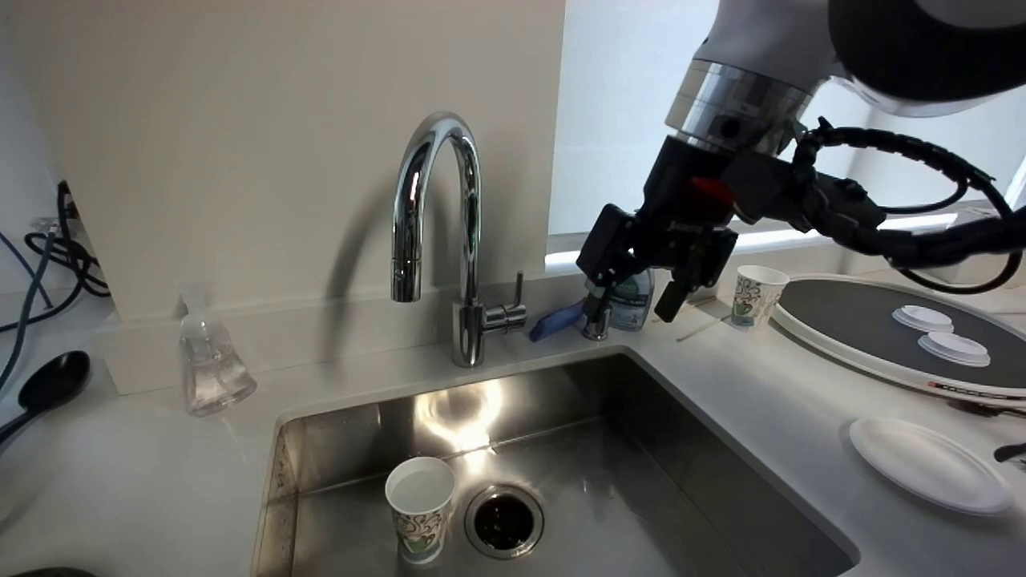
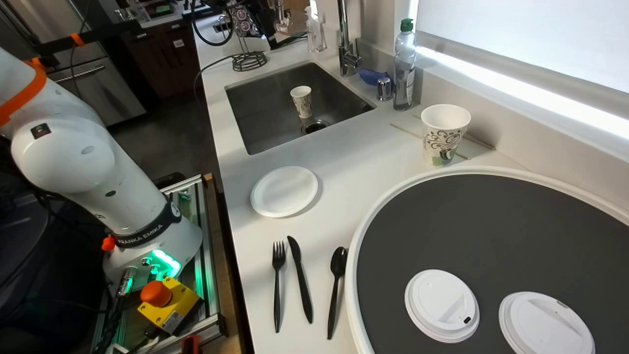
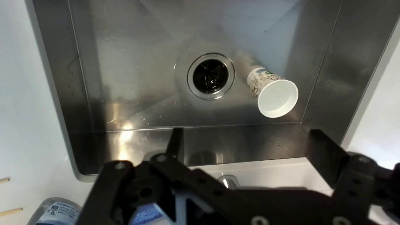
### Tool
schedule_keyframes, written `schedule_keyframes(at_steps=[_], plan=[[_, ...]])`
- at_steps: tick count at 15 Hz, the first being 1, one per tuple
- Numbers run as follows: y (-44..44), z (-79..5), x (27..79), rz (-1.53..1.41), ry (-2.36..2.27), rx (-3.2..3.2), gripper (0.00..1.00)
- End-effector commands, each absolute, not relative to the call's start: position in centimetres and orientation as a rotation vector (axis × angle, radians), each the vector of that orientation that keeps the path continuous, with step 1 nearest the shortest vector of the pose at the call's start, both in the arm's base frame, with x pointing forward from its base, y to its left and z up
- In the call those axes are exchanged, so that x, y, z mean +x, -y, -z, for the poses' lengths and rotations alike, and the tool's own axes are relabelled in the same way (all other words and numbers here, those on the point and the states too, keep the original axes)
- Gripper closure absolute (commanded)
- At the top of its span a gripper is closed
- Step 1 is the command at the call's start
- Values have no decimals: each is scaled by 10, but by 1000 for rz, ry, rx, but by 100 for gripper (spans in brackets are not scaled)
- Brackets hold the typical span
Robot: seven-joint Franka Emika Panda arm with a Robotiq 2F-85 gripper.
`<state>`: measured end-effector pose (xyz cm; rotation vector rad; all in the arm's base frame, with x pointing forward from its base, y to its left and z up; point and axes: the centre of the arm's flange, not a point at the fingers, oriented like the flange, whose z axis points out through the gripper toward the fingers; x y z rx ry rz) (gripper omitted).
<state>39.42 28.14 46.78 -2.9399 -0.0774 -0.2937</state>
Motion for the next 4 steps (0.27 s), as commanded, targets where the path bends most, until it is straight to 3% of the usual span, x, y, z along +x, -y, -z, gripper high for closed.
schedule_keyframes(at_steps=[1,4], plan=[[-281,-468,394,296,78,-2940,0],[-279,-468,395,298,78,-2941,0]])
